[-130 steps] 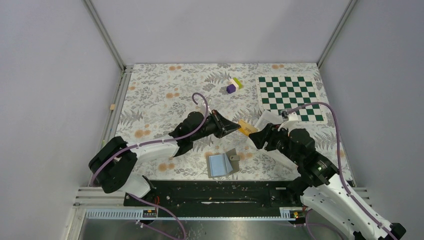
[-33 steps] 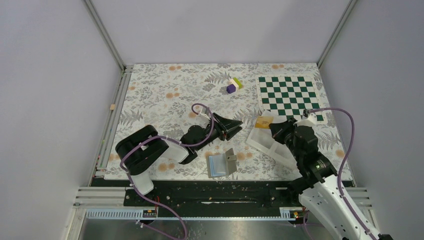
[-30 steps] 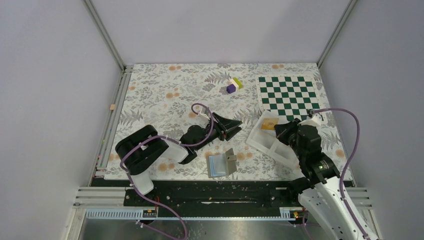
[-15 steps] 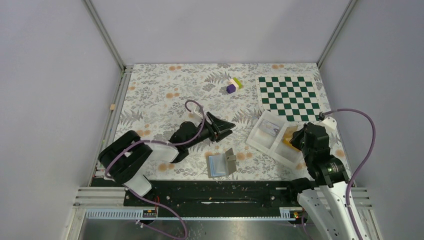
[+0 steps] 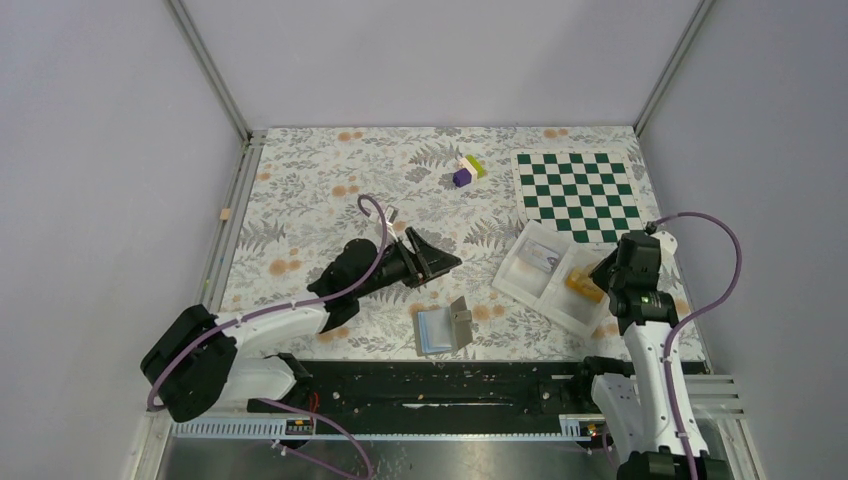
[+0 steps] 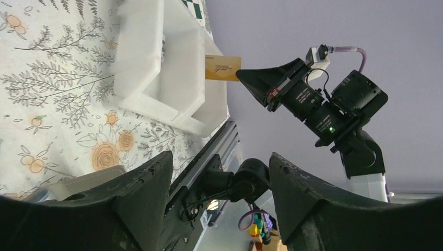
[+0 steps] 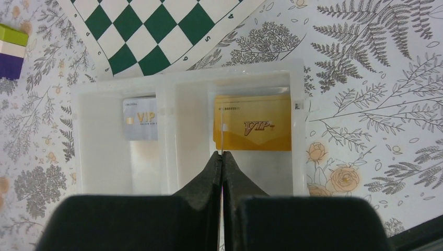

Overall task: Take the credit cards out of the card holder
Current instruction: Place the credit card in the storage box.

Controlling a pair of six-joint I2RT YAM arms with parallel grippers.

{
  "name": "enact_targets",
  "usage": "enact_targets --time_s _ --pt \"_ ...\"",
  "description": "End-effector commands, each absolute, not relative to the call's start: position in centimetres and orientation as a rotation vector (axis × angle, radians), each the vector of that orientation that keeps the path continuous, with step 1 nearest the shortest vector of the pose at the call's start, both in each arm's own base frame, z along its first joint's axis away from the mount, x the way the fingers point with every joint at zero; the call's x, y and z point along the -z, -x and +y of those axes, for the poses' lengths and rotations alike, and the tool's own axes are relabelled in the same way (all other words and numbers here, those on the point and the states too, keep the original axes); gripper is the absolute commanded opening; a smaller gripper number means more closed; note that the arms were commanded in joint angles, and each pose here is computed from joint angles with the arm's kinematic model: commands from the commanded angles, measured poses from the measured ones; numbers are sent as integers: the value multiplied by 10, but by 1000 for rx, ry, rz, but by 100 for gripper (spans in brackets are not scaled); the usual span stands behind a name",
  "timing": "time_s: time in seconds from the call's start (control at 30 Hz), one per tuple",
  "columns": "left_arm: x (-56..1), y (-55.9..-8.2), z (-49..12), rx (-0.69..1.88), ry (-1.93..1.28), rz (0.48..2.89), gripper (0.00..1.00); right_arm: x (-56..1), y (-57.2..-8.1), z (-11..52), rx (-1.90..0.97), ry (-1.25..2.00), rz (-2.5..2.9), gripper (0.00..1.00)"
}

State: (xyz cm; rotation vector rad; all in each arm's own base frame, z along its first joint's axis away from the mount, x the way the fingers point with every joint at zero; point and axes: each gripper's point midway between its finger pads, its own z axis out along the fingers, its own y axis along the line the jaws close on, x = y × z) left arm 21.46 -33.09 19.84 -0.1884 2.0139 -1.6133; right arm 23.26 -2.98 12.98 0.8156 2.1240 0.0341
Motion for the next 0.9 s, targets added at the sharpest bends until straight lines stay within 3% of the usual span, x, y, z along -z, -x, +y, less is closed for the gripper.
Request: enact_targets --time_s 0.0,0.87 --pt "-213 -217 -326 1559 136 1979 67 -134 -252 -23 -163 -758 2105 0" --pt "-204 -219 -320 1509 154 1998 68 -100 -267 -26 -257 -749 2176 0"
